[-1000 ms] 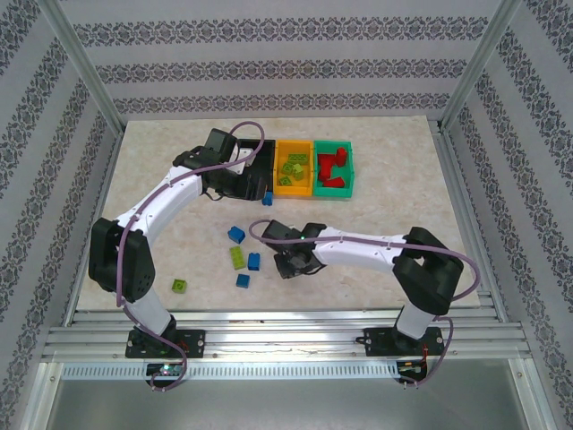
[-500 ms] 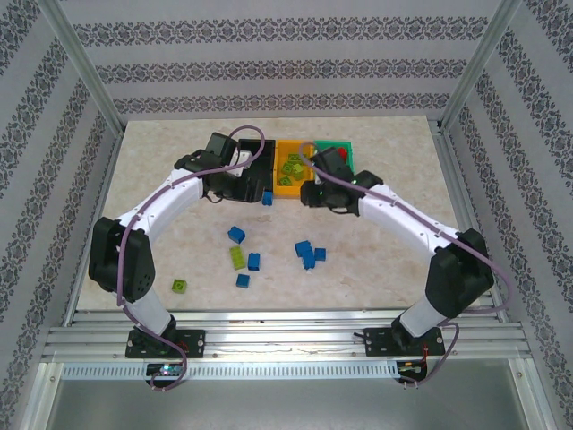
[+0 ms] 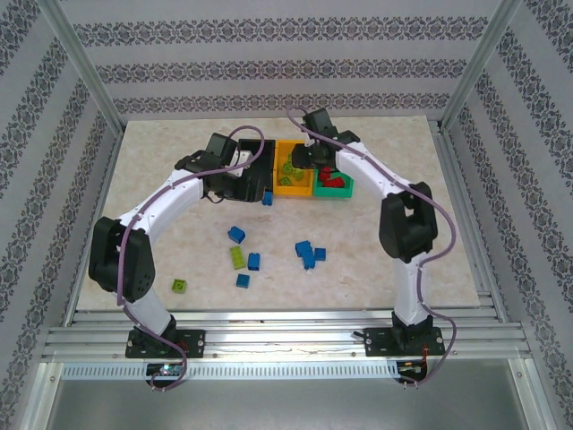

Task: Sort the legos into containers by color
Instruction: Place the lego in the container.

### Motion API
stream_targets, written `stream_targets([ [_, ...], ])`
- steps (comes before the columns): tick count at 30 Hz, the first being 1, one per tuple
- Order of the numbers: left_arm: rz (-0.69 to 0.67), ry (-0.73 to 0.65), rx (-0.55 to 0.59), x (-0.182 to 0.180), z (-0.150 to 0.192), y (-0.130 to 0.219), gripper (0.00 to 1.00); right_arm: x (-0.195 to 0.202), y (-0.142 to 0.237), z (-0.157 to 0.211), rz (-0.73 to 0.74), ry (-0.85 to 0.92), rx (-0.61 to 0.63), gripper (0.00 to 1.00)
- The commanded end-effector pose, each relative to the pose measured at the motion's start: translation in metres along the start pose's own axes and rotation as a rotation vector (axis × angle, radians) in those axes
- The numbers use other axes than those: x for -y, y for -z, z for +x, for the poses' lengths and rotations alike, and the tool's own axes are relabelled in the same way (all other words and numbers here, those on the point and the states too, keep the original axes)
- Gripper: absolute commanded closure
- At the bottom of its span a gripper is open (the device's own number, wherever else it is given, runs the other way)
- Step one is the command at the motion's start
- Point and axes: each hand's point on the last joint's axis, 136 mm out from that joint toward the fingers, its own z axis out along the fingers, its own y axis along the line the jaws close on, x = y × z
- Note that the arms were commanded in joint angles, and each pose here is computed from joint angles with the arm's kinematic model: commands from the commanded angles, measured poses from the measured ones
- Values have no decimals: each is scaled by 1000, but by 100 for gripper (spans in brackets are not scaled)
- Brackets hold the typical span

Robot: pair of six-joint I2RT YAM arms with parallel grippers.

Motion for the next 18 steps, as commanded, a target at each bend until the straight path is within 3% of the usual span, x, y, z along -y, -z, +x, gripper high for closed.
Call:
stream_targets([
  [1,1,1,42,-1,-8,9,30,3,-5,3,-5,38,-66,61],
  [6,-12,-8,55,-2,-10,13,30,-2,-3,5,-10,43,-65,52],
  [12,-6,-7,55,-1,-10,14,30,-11,17,13,-25,64,-51,51],
  [18,-20,-3,67,-3,-12,18,29,-40,38,51,-66,126,-71,51],
])
